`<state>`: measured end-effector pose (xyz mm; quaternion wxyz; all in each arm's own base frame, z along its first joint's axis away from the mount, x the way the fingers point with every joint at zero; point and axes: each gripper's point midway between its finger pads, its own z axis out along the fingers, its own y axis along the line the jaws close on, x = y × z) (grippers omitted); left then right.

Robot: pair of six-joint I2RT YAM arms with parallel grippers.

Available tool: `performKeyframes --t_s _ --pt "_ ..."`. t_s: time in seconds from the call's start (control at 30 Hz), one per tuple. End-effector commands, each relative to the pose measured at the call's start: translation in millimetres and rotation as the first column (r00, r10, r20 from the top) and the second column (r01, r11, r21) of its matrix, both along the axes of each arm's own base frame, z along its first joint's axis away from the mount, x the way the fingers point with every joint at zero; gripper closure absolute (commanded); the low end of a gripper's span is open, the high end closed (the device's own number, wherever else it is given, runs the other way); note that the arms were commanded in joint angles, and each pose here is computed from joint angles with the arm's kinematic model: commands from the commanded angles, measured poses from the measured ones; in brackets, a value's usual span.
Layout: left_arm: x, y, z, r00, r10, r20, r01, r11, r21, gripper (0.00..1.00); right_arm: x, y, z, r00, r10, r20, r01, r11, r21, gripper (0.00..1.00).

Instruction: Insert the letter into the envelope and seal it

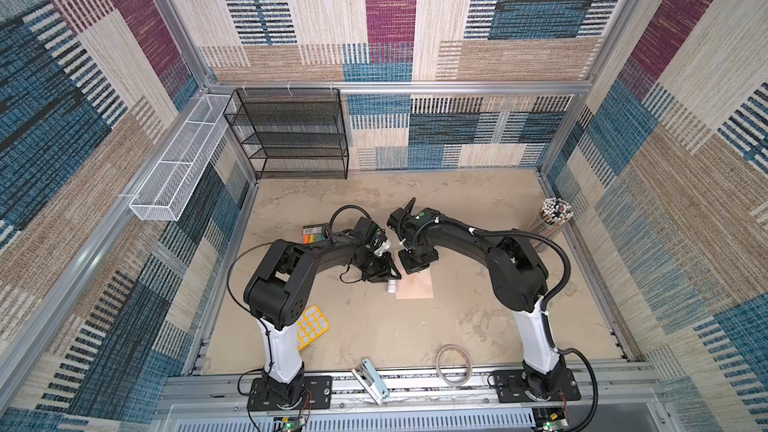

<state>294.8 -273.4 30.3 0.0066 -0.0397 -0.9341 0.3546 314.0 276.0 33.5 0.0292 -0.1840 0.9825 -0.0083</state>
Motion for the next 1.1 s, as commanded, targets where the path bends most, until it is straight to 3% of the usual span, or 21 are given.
performKeyframes --t_s 0.0,0.33,0.8,1.07 --pt "0 1 0 1.0 -0.018 0.017 0.018 1.0 0.007 1.0 4 4 -11 1.0 -0.002 0.01 0.002 1.0 0.009 0.95" --pt "-1 2 -2 1.0 -0.015 0.013 0.015 1.0 0.007 1.0 1 6 -29 1.0 -0.011 -0.002 0.011 1.0 0.028 0.93" --pt "-1 1 -1 1.0 -0.012 0.015 0.012 1.0 0.003 1.0 -10 7 -38 0.999 -0.004 -0.045 0.006 0.999 0.051 0.81" --pt "-1 1 -1 1.0 -0.011 0.013 0.011 1.0 0.004 1.0 -13 13 -38 0.998 0.008 -0.063 -0.002 0.996 0.085 0.84"
